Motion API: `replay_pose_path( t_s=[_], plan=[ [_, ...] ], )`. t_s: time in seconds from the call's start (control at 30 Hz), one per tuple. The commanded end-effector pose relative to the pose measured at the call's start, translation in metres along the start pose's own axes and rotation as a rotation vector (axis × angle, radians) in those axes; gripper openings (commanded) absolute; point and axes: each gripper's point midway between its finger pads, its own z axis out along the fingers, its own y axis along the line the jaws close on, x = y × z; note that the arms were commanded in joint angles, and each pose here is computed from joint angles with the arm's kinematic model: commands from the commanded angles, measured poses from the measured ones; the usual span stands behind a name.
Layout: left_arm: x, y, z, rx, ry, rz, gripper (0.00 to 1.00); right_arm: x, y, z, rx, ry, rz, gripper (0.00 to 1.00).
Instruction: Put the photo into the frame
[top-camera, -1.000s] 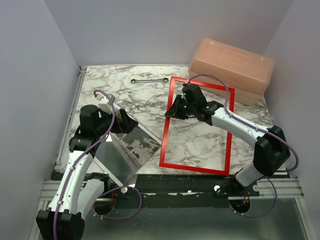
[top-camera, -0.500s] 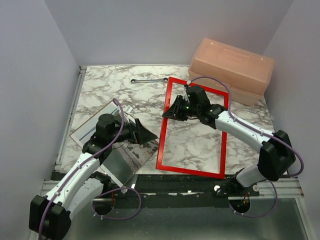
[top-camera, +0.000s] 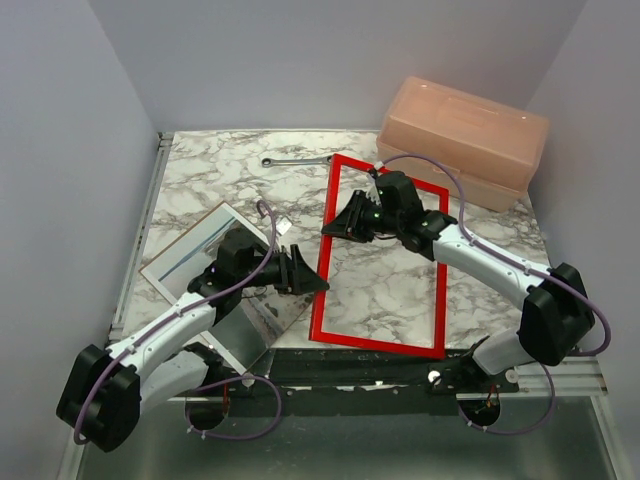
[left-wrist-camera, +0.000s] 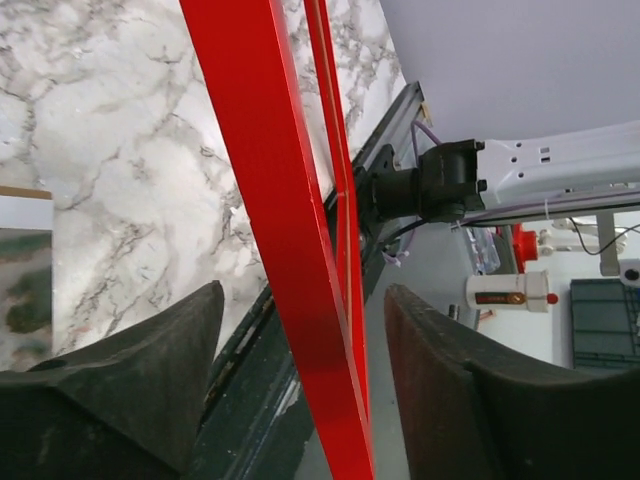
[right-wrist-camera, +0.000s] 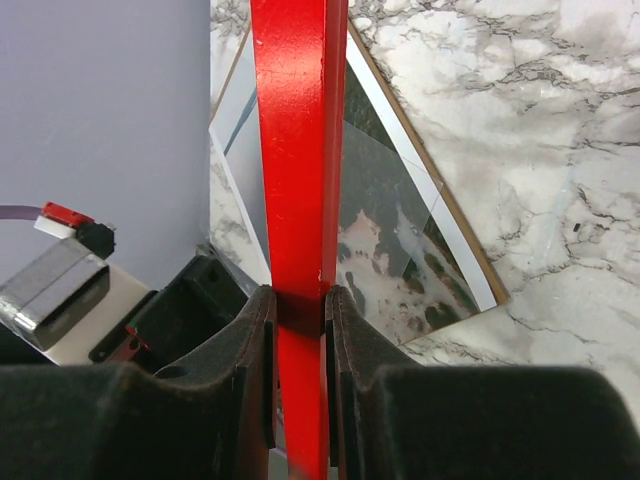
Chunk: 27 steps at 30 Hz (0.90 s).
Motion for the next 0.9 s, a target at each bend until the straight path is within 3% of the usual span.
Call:
replay_pose_path(
  t_s=[0.0, 0.07, 0.3, 0.4, 0.5, 0.7, 0.87],
  plan=[
    [-0.003, -0.014, 0.007, 0.054, 0.005, 0.031, 0.62, -0.006, 0.027, -0.014, -0.093, -0.026, -0.015, 0.01],
    [-0.001, -0.013, 0.009, 0.053, 0.014, 0.027, 0.57, -0.006, 0.029, -0.015, -0.103, -0.026, -0.016, 0.01],
    [-0.002, -0.013, 0.009, 0.034, 0.008, 0.029, 0.22, -0.007, 0.035, -0.021, -0.118, -0.035, -0.019, 0.03],
    [-0.008, -0.017, 0.005, 0.015, -0.012, 0.047, 0.12, -0.009, 0.035, -0.023, -0.111, -0.043, -0.024, 0.08],
    [-0.018, -0.025, -0.004, -0.019, -0.049, 0.087, 0.08, -0.012, 0.033, -0.029, -0.082, -0.063, -0.032, 0.15],
    [-0.045, -0.050, -0.032, -0.097, -0.174, 0.166, 0.00, -0.028, 0.036, -0.052, -0.040, -0.161, -0.062, 0.65],
    [-0.065, -0.068, -0.060, -0.188, -0.264, 0.202, 0.00, -0.038, 0.044, -0.073, -0.044, -0.229, -0.086, 0.91]
  ],
)
